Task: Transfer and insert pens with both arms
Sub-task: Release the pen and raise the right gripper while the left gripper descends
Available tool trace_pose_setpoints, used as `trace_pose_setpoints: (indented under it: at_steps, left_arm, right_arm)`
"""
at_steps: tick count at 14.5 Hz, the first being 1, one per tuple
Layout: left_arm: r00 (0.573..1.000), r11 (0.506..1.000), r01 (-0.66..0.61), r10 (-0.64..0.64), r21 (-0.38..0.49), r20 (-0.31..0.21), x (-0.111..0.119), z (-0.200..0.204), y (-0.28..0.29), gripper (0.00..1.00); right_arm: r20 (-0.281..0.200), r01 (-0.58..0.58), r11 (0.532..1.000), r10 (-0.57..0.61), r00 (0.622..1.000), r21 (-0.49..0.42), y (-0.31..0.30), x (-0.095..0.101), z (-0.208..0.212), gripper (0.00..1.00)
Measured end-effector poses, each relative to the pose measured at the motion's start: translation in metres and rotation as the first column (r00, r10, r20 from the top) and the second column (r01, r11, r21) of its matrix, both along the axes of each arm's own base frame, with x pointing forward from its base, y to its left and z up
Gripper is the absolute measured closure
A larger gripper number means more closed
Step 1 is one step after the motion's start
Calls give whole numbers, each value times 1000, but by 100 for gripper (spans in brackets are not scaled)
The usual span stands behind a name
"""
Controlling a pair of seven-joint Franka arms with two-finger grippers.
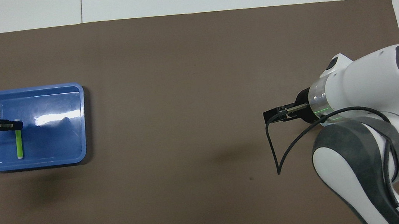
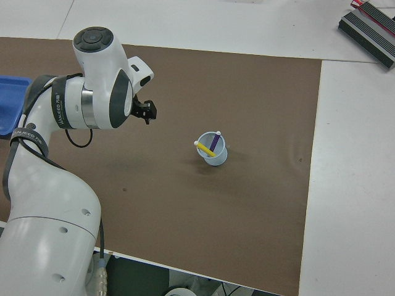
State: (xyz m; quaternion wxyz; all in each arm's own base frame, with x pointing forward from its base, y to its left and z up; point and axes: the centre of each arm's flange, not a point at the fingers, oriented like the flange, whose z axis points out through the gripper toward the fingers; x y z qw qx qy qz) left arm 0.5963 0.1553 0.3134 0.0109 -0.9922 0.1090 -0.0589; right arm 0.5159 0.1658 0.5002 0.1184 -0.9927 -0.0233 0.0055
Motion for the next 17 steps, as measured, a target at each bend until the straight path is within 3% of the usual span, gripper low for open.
trace_pose_setpoints:
  at_steps: [6,7,9,12,17]
  left_arm:
    - [1000,1000,0,0,-10,-15,2,-18,-6,40]
    - [1000,1000,-1,1,-10,-14,2,-18,-6,48]
    - [1000,1000,-2,2,-10,-13,2,-18,-7,50]
    - [1000,1000,-6,6,-7,-2,2,-13,-7,79]
    - [1000,1000,-7,7,-7,-3,2,-14,-7,82]
  right_arm:
    - [-22,231,964,-230,973,131,51,-6,11,0]
    - [-21,248,958,-248,969,144,59,-7,13,0]
    - [-24,298,939,-299,954,171,78,-11,16,0]
    - [-66,384,896,-379,923,222,110,-22,21,0]
    - [-116,466,839,-452,884,282,126,-26,26,0]
